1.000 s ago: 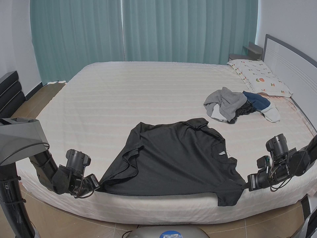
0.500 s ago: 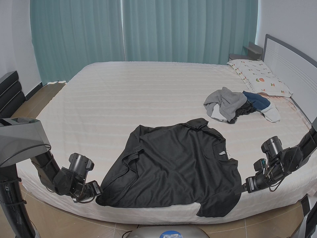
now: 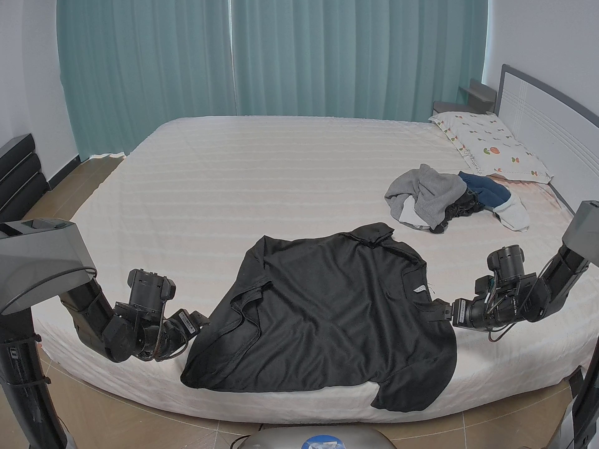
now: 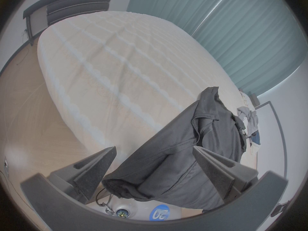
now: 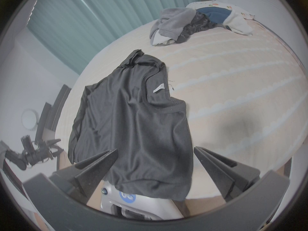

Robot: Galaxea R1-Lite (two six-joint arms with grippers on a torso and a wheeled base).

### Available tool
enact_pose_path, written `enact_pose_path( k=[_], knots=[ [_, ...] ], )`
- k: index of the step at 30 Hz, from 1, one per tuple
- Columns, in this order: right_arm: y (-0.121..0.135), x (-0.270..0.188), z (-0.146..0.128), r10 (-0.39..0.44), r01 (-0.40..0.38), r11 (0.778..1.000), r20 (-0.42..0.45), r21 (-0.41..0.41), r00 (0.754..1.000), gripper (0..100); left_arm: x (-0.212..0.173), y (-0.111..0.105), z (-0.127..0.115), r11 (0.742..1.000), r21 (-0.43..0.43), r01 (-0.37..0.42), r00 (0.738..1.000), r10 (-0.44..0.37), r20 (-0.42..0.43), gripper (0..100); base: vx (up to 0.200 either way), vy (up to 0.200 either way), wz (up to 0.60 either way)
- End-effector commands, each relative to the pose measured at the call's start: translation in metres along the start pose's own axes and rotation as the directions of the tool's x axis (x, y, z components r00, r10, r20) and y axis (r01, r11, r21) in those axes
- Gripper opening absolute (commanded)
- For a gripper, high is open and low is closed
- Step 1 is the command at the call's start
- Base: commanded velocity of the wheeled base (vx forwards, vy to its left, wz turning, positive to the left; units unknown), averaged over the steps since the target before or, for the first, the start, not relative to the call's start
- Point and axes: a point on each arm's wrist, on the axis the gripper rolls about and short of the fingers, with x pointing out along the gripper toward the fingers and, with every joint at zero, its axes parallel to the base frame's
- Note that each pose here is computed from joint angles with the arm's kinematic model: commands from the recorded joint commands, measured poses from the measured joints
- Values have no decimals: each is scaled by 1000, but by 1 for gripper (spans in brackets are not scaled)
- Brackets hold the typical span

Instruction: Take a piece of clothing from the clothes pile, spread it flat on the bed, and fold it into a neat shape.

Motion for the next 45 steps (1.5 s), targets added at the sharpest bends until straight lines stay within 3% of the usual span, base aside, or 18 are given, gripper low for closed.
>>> enact_pose_path(
  k=[1,5,17,25,26,37,45],
  knots=[
    [-9,28,-5,-8,10,998,-22,63,1000,100,6,1,1,1000,-22,8,1000,-8,2,100,0,0,0],
    [-9,42,4,9,-12,992,28,126,1000,100,11,2,0,1000,-25,9,1000,-9,2,100,0,0,0],
    [-26,57,16,-17,2,990,106,142,994,100,12,2,-1,1000,-22,10,1000,-10,2,100,0,0,0],
    [-30,69,15,-19,5,989,94,146,995,100,12,2,-1,999,-23,22,1000,-22,-10,100,0,0,0],
    [-30,70,15,-20,6,990,93,144,996,0,12,2,-1,1000,-23,21,1000,-21,-9,100,0,0,0],
    [-45,48,18,-90,73,980,86,187,992,0,16,3,-1,999,-26,21,1000,-21,-6,100,0,0,0],
    [-50,37,13,-152,142,978,56,151,987,0,17,4,1,999,-35,26,1000,-26,4,100,0,0,0]
  ],
)
